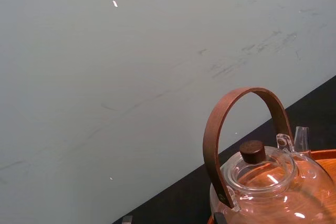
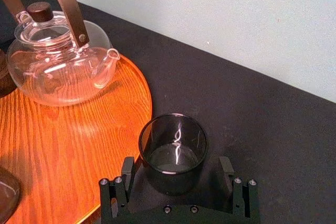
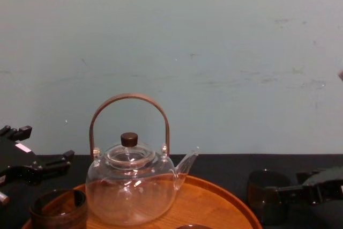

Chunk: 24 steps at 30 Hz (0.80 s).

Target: Pick up the glass from the table and place it on the tray.

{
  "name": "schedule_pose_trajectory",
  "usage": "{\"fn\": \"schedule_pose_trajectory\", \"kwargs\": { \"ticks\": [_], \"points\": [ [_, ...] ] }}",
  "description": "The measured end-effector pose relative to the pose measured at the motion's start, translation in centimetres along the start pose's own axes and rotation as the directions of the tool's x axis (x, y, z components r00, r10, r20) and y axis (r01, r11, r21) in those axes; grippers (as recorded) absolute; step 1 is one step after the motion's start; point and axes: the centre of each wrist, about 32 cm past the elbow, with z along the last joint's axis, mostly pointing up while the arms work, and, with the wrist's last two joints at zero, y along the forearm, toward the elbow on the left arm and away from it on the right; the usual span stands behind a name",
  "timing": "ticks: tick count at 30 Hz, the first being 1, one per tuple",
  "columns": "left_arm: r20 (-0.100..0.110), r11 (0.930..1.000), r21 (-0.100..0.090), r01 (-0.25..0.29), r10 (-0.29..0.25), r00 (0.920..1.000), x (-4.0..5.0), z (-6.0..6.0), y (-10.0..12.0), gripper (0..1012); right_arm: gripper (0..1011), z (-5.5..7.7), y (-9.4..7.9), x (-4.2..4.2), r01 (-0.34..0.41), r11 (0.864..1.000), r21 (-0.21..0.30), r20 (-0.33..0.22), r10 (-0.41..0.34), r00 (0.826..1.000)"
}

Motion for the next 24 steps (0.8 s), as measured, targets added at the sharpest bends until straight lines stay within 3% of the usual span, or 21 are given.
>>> {"fn": "schedule_pose_trajectory", "kwargs": {
  "ticks": [24],
  "points": [
    [0.000, 1.0000, 0.000, 0.000, 0.000, 1.0000, 0.00, 0.0, 0.0, 1001, 1002, 0.9, 2.3, 0.44, -0.016, 1.000, -0.007, 0.004, 0.016, 1.000]
  ]
}}
